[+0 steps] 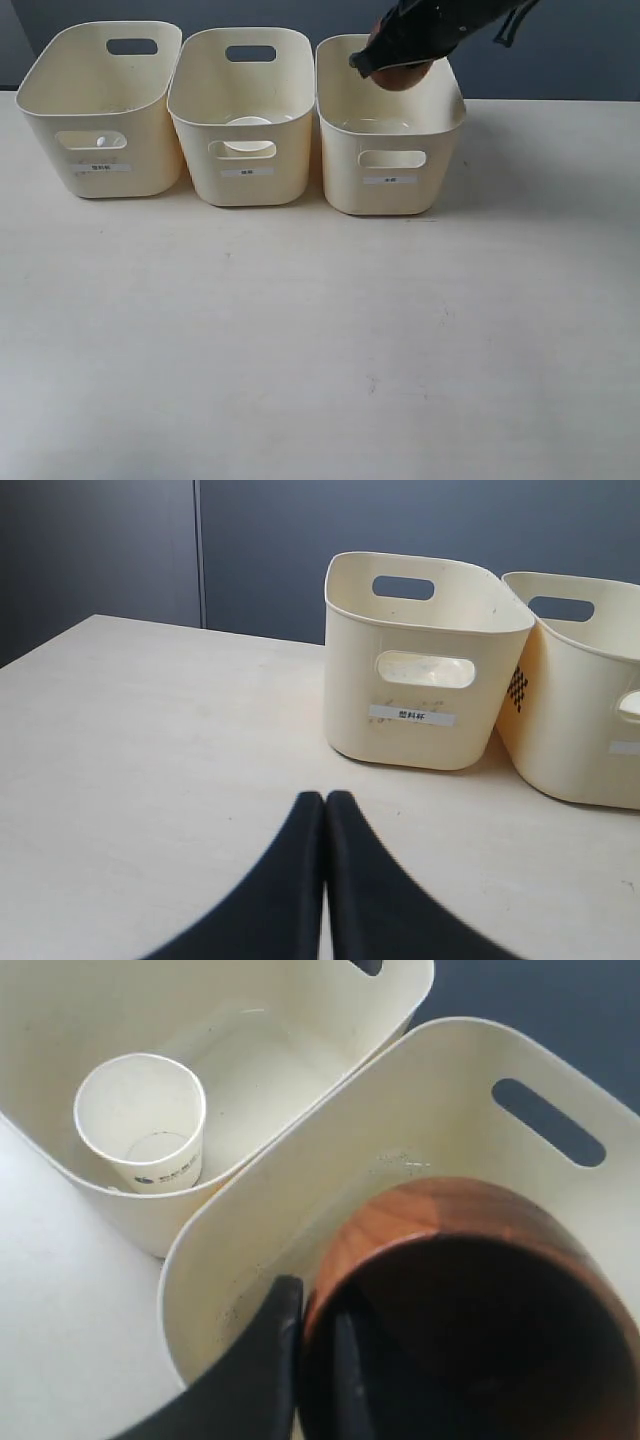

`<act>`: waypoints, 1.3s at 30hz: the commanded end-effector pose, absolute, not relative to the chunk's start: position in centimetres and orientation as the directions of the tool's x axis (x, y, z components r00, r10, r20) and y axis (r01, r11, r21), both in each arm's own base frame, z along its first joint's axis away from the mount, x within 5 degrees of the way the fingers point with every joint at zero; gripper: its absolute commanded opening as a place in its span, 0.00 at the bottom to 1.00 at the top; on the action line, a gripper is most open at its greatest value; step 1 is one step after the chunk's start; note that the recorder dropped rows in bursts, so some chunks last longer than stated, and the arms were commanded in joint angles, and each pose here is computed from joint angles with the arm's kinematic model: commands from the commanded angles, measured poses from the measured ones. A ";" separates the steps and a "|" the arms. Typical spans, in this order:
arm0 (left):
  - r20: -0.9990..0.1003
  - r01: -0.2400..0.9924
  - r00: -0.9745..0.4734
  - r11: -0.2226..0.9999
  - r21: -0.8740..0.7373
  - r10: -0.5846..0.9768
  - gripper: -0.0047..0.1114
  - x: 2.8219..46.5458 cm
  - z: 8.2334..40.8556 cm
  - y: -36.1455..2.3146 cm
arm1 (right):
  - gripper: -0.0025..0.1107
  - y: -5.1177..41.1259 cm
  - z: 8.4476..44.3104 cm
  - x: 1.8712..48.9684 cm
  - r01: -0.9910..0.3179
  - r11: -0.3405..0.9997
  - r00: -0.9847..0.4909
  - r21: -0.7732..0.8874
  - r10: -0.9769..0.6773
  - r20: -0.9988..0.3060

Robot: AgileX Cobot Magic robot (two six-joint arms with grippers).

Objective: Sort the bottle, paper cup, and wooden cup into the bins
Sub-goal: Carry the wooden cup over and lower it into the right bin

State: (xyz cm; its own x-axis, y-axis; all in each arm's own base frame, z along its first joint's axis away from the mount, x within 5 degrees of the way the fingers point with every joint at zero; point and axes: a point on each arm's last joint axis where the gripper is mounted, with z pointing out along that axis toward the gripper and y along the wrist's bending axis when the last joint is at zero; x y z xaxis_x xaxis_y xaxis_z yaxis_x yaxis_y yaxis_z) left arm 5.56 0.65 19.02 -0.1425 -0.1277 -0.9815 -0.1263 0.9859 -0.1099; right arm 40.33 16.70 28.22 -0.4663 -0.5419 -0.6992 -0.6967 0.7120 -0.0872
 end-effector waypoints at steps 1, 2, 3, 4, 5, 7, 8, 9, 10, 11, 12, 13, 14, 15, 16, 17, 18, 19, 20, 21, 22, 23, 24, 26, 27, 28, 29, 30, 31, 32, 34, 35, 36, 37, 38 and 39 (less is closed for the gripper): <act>-0.984 -0.122 -0.130 0.987 -0.109 -0.125 0.04 5.5 19.2 0.6 | 0.02 16.8 25.9 41.6 -0.674 0.736 -0.494 -0.068 -0.518 -0.698; -0.984 -0.122 -0.130 0.987 -0.109 -0.125 0.04 5.5 19.2 0.6 | 0.02 16.9 25.4 41.8 -0.674 0.736 -0.501 -0.065 -0.519 -0.693; -0.984 -0.122 -0.130 0.987 -0.109 -0.125 0.04 5.5 19.2 0.6 | 0.02 16.9 24.9 41.9 -0.674 0.736 -0.507 -0.062 -0.521 -0.687; -0.984 -0.122 -0.130 0.987 -0.109 -0.125 0.04 5.5 19.2 0.6 | 0.02 17.0 24.3 42.2 -0.675 0.736 -0.515 -0.056 -0.524 -0.678; -0.984 -0.122 -0.130 0.987 -0.109 -0.125 0.04 5.5 19.2 0.6 | 0.02 17.1 23.6 42.4 -0.672 0.739 -0.524 -0.050 -0.522 -0.672; -0.984 -0.122 -0.130 0.987 -0.109 -0.125 0.04 5.5 19.2 0.6 | 0.02 17.2 22.5 42.7 -0.660 0.750 -0.547 -0.031 -0.508 -0.665; -0.984 -0.122 -0.130 0.987 -0.109 -0.125 0.04 5.5 19.2 0.6 | 0.02 17.2 22.2 42.9 -0.654 0.756 -0.556 -0.023 -0.501 -0.663; -0.984 -0.122 -0.130 0.987 -0.109 -0.125 0.04 5.5 19.2 0.6 | 0.02 17.3 22.0 43.1 -0.644 0.765 -0.568 -0.011 -0.488 -0.662; -0.984 -0.122 -0.130 0.987 -0.109 -0.125 0.04 5.5 19.2 0.6 | 0.02 17.3 21.8 43.1 -0.639 0.769 -0.575 -0.005 -0.483 -0.660; -0.984 -0.122 -0.130 0.987 -0.109 -0.125 0.04 5.5 19.2 0.6 | 0.02 17.3 21.7 43.2 -0.638 0.770 -0.575 -0.006 -0.482 -0.661; -0.984 -0.122 -0.130 0.987 -0.109 -0.125 0.04 5.5 19.2 0.6 | 0.02 17.3 21.5 43.2 -0.638 0.770 -0.578 -0.005 -0.483 -0.658; -0.984 -0.122 -0.130 0.987 -0.109 -0.125 0.04 5.5 19.2 0.6 | 0.02 17.3 21.4 43.2 -0.636 0.771 -0.579 -0.004 -0.481 -0.658; -0.984 -0.122 -0.130 0.987 -0.109 -0.125 0.04 5.5 19.2 0.6 | 0.02 17.3 21.3 43.3 -0.636 0.771 -0.581 -0.003 -0.482 -0.656; -0.984 -0.122 -0.130 0.987 -0.109 -0.125 0.04 5.5 19.2 0.6 | 0.02 17.3 21.2 43.3 -0.636 0.771 -0.582 -0.003 -0.482 -0.655; -0.984 -0.122 -0.130 0.987 -0.109 -0.125 0.04 5.5 19.2 0.6 | 0.02 17.3 21.1 43.3 -0.636 0.771 -0.583 -0.002 -0.483 -0.653; -0.984 -0.122 -0.130 0.987 -0.109 -0.125 0.04 5.5 19.2 0.6 | 0.02 17.3 21.1 43.3 -0.636 0.771 -0.583 -0.002 -0.483 -0.653; -0.984 -0.122 -0.130 0.987 -0.109 -0.125 0.04 5.5 19.2 0.6 | 0.03 17.3 21.1 43.3 -0.636 0.771 -0.583 -0.002 -0.483 -0.653; -0.984 -0.122 -0.130 0.987 -0.109 -0.125 0.04 5.5 19.2 0.6 | 0.06 17.3 21.1 43.3 -0.636 0.771 -0.583 -0.002 -0.483 -0.653; -0.984 -0.122 -0.130 0.987 -0.109 -0.125 0.04 5.5 19.2 0.6 | 0.10 17.3 21.1 43.3 -0.636 0.771 -0.583 -0.002 -0.483 -0.653; -0.984 -0.122 -0.130 0.987 -0.109 -0.125 0.04 5.5 19.2 0.6 | 0.15 17.3 21.1 43.3 -0.636 0.771 -0.583 -0.002 -0.483 -0.653; -0.984 -0.122 -0.130 0.987 -0.109 -0.125 0.04 5.5 19.2 0.6 | 0.20 17.3 21.1 43.3 -0.635 0.773 -0.585 0.000 -0.481 -0.653; -0.984 -0.122 -0.130 0.987 -0.109 -0.125 0.04 5.5 19.2 0.6 | 0.24 17.3 21.1 43.3 -0.633 0.774 -0.587 0.002 -0.478 -0.653; -0.984 -0.122 -0.130 0.987 -0.109 -0.125 0.04 5.5 19.2 0.6 | 0.26 17.3 21.2 43.3 -0.626 0.779 -0.592 0.007 -0.470 -0.655; -0.984 -0.122 -0.130 0.987 -0.109 -0.125 0.04 5.5 19.2 0.6 | 0.28 17.3 21.2 43.3 -0.620 0.784 -0.595 0.011 -0.462 -0.657; -0.984 -0.122 -0.130 0.987 -0.109 -0.125 0.04 5.5 19.2 0.6 | 0.28 17.3 21.2 43.4 -0.620 0.785 -0.594 0.010 -0.461 -0.659; -0.984 -0.122 -0.130 0.987 -0.109 -0.125 0.04 5.5 19.2 0.6 | 0.28 17.3 21.2 43.4 -0.618 0.786 -0.592 0.008 -0.460 -0.661; -0.984 -0.122 -0.130 0.987 -0.109 -0.125 0.04 5.5 19.2 0.6 | 0.28 17.3 21.2 43.4 -0.618 0.786 -0.592 0.008 -0.460 -0.661; -0.984 -0.122 -0.130 0.987 -0.109 -0.125 0.04 5.5 19.2 0.6 | 0.28 17.3 21.2 43.4 -0.618 0.786 -0.592 0.008 -0.460 -0.661; -0.984 -0.122 -0.130 0.987 -0.109 -0.125 0.04 5.5 19.2 0.6 | 0.28 17.3 21.2 43.4 -0.618 0.786 -0.592 0.008 -0.460 -0.661; -0.984 -0.122 -0.130 0.987 -0.109 -0.125 0.04 5.5 19.2 0.6 | 0.28 17.3 21.2 43.4 -0.618 0.786 -0.592 0.008 -0.460 -0.661; -0.984 -0.122 -0.130 0.987 -0.109 -0.125 0.04 5.5 19.2 0.6 | 0.28 17.3 21.3 43.4 -0.618 0.786 -0.591 0.007 -0.459 -0.663; -0.984 -0.122 -0.130 0.987 -0.109 -0.125 0.04 5.5 19.2 0.6 | 0.28 17.3 21.5 43.4 -0.618 0.786 -0.588 0.005 -0.458 -0.666; -0.984 -0.122 -0.130 0.987 -0.109 -0.125 0.04 5.5 19.2 0.6 | 0.28 17.3 21.7 43.3 -0.618 0.786 -0.586 0.004 -0.457 -0.669; -0.984 -0.122 -0.130 0.987 -0.109 -0.125 0.04 5.5 19.2 0.6 | 0.28 17.3 22.0 43.3 -0.618 0.786 -0.582 0.002 -0.456 -0.673; -0.984 -0.122 -0.130 0.987 -0.109 -0.125 0.04 5.5 19.2 0.6 | 0.28 17.3 22.1 43.2 -0.618 0.786 -0.580 0.001 -0.455 -0.675; -0.984 -0.122 -0.130 0.987 -0.109 -0.125 0.04 5.5 19.2 0.6 | 0.28 17.2 22.6 43.1 -0.619 0.785 -0.574 -0.002 -0.454 -0.682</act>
